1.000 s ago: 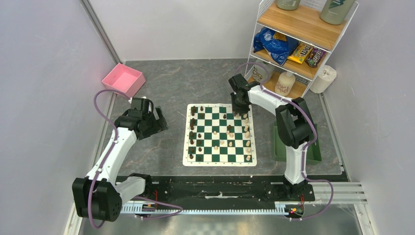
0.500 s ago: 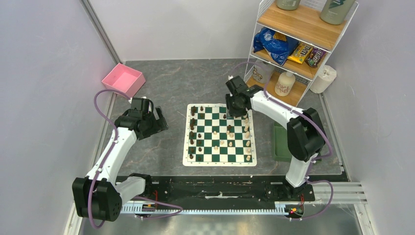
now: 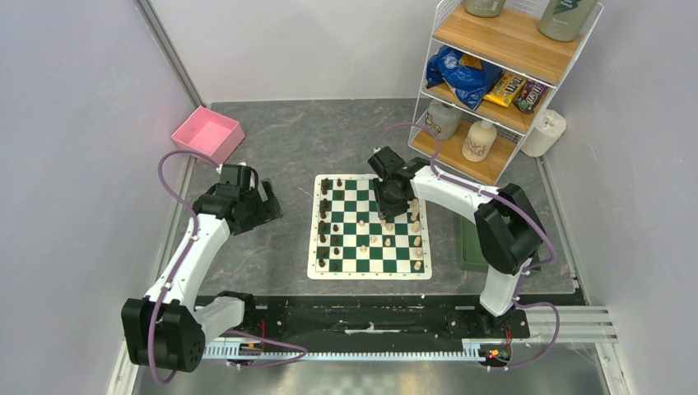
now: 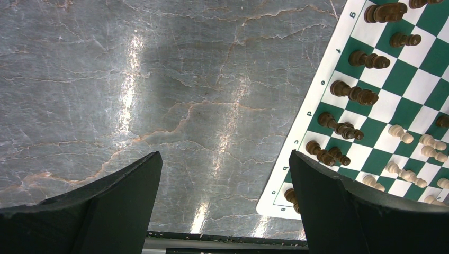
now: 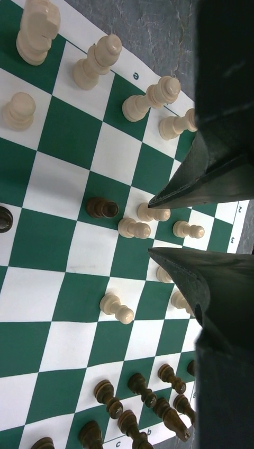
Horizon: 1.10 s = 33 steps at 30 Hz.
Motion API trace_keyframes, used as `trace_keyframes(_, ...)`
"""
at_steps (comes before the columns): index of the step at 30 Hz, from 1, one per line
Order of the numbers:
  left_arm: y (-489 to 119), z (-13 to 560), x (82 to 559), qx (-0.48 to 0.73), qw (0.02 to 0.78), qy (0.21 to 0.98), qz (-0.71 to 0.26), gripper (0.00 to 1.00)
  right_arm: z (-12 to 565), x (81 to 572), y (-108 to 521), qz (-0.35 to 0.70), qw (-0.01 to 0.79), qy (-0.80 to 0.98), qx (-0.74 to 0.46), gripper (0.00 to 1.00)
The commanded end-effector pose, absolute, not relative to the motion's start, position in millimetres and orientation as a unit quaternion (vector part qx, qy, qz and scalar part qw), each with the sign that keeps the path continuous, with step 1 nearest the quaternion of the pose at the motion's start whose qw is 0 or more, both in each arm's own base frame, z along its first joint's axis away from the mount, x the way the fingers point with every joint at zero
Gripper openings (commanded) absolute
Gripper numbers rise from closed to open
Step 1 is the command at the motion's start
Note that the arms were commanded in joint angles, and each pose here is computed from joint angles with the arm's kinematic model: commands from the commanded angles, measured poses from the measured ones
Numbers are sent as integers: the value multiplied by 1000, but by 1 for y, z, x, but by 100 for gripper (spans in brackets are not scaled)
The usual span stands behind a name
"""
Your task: Set up the chess pieces on the board
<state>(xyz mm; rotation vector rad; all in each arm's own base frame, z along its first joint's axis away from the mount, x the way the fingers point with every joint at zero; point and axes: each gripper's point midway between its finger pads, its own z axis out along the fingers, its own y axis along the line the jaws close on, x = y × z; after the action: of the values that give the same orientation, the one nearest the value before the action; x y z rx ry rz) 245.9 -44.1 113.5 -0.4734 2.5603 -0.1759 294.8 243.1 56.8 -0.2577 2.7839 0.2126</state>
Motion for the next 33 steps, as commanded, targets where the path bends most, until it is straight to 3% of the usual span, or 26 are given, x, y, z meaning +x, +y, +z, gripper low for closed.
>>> trace_keyframes(1, -44, 127, 255, -168, 282, 942, -68, 97, 56, 296, 245, 73, 171, 979, -89, 39)
trace_keyframes(18, -44, 127, 255, -168, 282, 942, -69, 97, 43, 304, 254, 72, 162, 979, -99, 32)
trace_keyframes(25, -44, 127, 255, -167, 282, 942, -69, 97, 49, 305, 256, 77, 168, 978, -100, 16)
trace_keyframes(33, -44, 127, 255, -167, 281, 942, -70, 97, 88, 307, 246, 76, 212, 970, -93, 15)
